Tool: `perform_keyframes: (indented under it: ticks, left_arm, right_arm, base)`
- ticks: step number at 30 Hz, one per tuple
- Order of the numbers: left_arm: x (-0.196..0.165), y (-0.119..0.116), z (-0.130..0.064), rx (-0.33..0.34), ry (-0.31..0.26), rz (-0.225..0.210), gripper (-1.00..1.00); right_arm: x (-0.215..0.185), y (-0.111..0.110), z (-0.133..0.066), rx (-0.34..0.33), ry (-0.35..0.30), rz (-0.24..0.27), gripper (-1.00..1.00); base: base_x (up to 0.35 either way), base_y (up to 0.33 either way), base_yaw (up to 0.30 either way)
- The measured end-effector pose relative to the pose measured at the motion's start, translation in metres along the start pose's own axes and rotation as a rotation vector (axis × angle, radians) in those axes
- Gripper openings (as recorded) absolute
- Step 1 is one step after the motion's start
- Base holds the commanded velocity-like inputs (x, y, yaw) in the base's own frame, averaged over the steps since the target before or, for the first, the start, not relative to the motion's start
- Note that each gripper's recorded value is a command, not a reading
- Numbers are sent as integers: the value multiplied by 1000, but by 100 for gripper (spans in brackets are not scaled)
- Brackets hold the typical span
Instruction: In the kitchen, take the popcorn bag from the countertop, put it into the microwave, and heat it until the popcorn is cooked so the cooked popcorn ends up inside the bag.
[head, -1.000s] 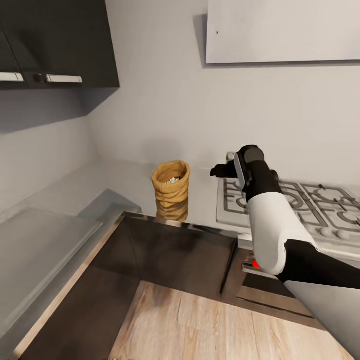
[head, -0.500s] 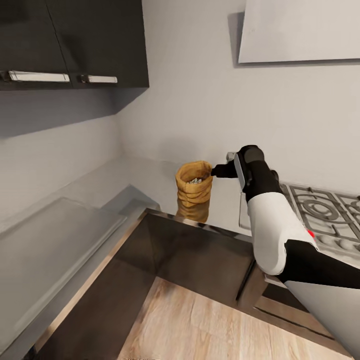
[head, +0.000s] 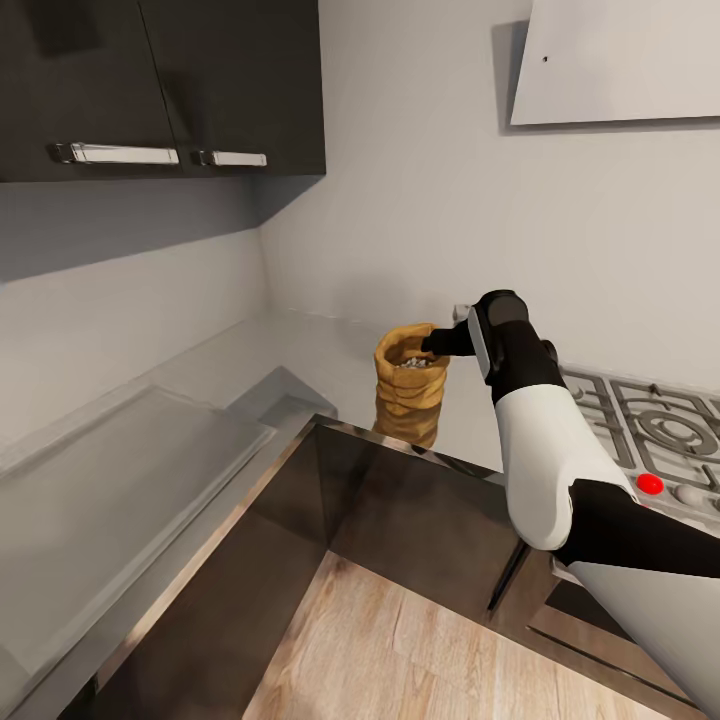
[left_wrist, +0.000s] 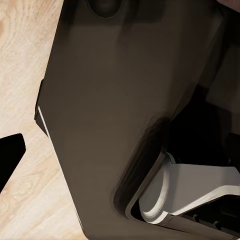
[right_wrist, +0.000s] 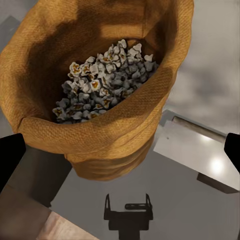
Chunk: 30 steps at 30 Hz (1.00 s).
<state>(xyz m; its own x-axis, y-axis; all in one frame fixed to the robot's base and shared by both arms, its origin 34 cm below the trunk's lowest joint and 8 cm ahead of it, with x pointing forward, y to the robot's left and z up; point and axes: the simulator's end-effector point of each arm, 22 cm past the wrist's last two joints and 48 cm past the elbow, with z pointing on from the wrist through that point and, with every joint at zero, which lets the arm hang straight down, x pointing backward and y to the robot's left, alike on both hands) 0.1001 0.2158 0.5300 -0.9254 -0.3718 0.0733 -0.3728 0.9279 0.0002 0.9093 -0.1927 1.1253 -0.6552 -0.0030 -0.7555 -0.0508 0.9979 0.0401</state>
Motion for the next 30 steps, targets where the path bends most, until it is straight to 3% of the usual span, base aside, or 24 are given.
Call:
perform_keyframes:
  ticks: [5,12,22,30]
  left_arm:
    - [0,0,0,0,0,0,100]
    - [0,0,0,-2,0,-2,100]
    - [0,1,0,-5,0,-3,100]
    - [0,1,0,-4,0,-2,100]
  right_arm:
    - [-1,-1,0,7,-2,-5,100]
    - [-5,-22,-4,98,-14,-3,100]
    - [-8,-23,-6,101,-22,1,100]
    - [-10,-24,-8,102,-30,3,100]
  base:
    - [0,0,0]
    - [0,0,0]
    - [0,0,8]
    - [0,0,235]
